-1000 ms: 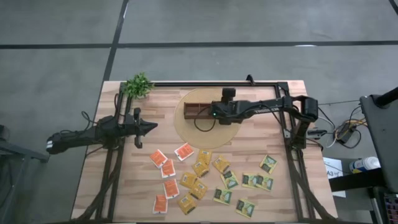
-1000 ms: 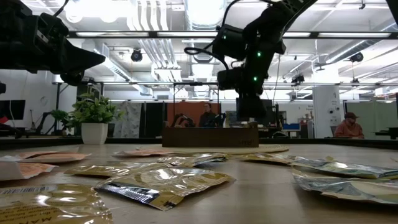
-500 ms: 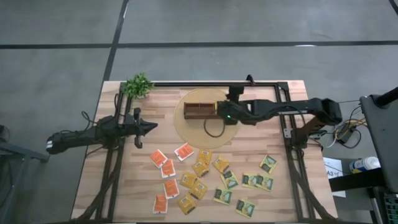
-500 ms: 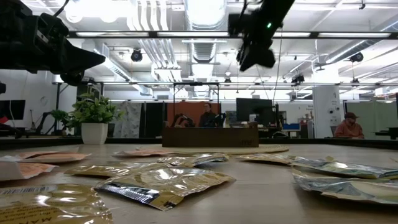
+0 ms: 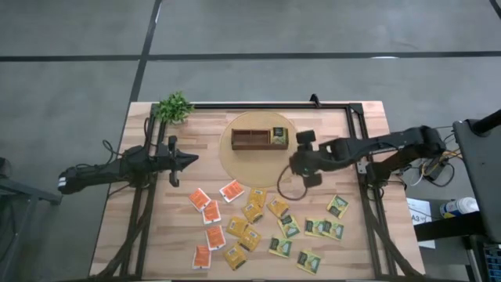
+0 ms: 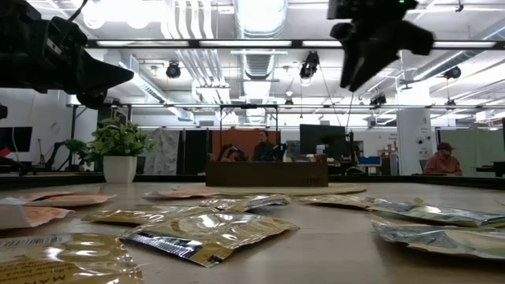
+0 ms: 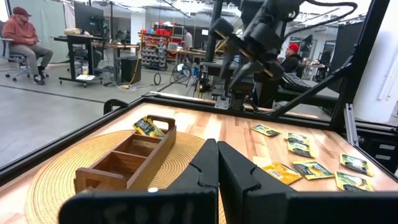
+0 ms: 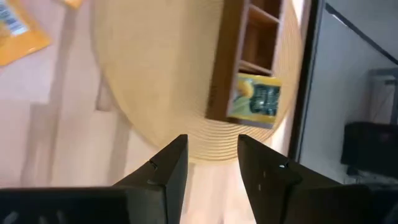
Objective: Pick & Place Tea
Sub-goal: Put the yellow tea bag into the right section of the wooden organizer
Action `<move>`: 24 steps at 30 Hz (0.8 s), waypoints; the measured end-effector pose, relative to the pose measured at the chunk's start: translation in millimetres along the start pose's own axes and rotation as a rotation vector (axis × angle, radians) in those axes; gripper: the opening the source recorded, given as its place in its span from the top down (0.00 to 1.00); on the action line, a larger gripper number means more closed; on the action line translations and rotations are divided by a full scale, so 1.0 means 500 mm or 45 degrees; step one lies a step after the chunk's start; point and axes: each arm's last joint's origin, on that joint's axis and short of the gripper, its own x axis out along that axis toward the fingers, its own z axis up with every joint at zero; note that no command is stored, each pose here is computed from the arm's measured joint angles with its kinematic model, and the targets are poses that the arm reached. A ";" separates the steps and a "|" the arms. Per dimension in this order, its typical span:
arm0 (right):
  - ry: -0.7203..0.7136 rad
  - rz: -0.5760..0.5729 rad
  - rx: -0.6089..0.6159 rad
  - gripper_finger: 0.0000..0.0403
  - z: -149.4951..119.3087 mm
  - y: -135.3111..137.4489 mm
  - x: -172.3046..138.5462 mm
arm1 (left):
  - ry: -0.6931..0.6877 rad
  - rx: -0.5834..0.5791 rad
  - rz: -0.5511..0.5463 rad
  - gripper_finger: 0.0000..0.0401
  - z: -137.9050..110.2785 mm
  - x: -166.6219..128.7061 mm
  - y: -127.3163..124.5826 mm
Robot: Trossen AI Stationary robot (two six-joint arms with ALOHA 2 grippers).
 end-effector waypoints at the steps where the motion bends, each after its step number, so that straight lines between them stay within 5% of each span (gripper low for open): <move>1: -0.006 0.005 -0.017 0.66 -0.006 0.008 -0.003 | 0.000 0.000 0.000 1.00 0.000 0.000 0.000; 7: -0.030 0.052 -0.120 0.65 -0.038 0.070 -0.016 | 0.000 0.000 0.000 1.00 0.000 0.000 0.000; 15: 0.054 0.112 -0.004 0.65 -0.073 0.126 -0.037 | 0.001 0.000 0.000 1.00 0.000 0.000 0.000; 21: 0.111 0.369 -0.138 0.65 -0.088 0.158 -0.047 | 0.001 0.000 0.000 1.00 0.000 0.000 0.000; 24: 0.134 0.497 -0.025 0.65 -0.084 0.161 -0.054 | 0.000 0.000 0.000 1.00 0.000 0.000 0.000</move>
